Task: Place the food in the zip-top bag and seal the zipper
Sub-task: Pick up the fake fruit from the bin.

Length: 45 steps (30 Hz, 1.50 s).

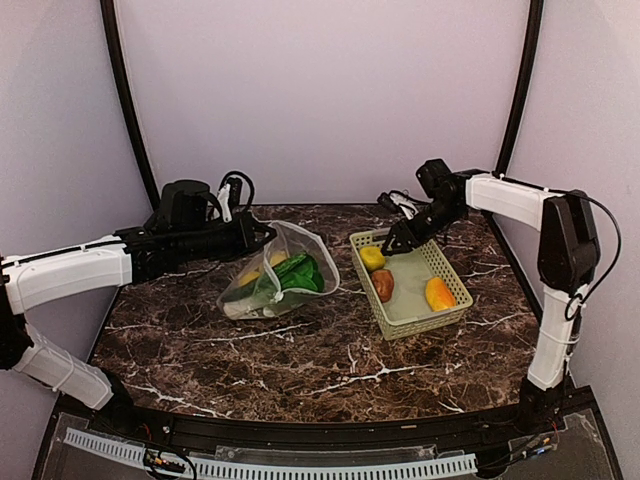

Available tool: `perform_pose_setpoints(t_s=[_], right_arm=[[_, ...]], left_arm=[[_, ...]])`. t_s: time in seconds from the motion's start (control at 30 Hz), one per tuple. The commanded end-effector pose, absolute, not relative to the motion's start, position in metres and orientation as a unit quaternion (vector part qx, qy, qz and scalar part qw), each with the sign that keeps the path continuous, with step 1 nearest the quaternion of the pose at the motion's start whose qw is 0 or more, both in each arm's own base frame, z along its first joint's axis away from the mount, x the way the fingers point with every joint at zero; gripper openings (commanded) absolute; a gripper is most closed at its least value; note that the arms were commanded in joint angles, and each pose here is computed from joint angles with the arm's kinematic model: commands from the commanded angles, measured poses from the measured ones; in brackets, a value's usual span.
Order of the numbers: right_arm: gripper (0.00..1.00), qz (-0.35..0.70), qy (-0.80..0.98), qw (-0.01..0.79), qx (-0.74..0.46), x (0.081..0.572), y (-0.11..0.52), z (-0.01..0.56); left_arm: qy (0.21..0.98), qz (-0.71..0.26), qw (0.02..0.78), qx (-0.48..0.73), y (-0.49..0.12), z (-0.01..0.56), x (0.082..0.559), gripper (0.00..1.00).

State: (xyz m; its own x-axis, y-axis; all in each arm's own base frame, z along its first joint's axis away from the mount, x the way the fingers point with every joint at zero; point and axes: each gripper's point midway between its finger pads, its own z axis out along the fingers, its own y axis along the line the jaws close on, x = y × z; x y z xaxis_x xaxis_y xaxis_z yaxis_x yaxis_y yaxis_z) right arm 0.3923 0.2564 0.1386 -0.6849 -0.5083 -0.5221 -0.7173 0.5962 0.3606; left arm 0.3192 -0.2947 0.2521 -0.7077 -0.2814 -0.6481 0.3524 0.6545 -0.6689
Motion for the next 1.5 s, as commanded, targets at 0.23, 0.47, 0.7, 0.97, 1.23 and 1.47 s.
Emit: perform_pose_setpoints(t_s=[0.23,0.47,0.7,0.97,1.23,1.47], right_arm=[[0.65,0.246,0.893,0.179,-0.33,0.436,0.258,0.112],[0.72,0.228,0.899,0.186,-0.323,0.464,0.262,0.099],[0.73,0.231,0.902,0.174,-0.322,0.472,0.266,0.082],[0.79,0.25,0.899,0.154,-0.324,0.464,0.273,0.068],[0.74,0.28,0.897,0.133,-0.316,0.457,0.281,0.058],[0.52,0.279,0.903,0.131,-0.298,0.462,0.273,0.055]], left_arm=[[0.821,-0.42,0.385,0.029,-0.288,0.256,0.31,0.01],[0.822,-0.419,0.383,0.028,-0.287,0.256,0.308,0.01],[0.824,-0.419,0.381,0.026,-0.286,0.252,0.307,0.01],[0.825,-0.423,0.374,0.024,-0.289,0.246,0.308,0.01],[0.827,-0.426,0.367,0.024,-0.292,0.242,0.309,0.01],[0.828,-0.424,0.366,0.023,-0.291,0.239,0.308,0.01]])
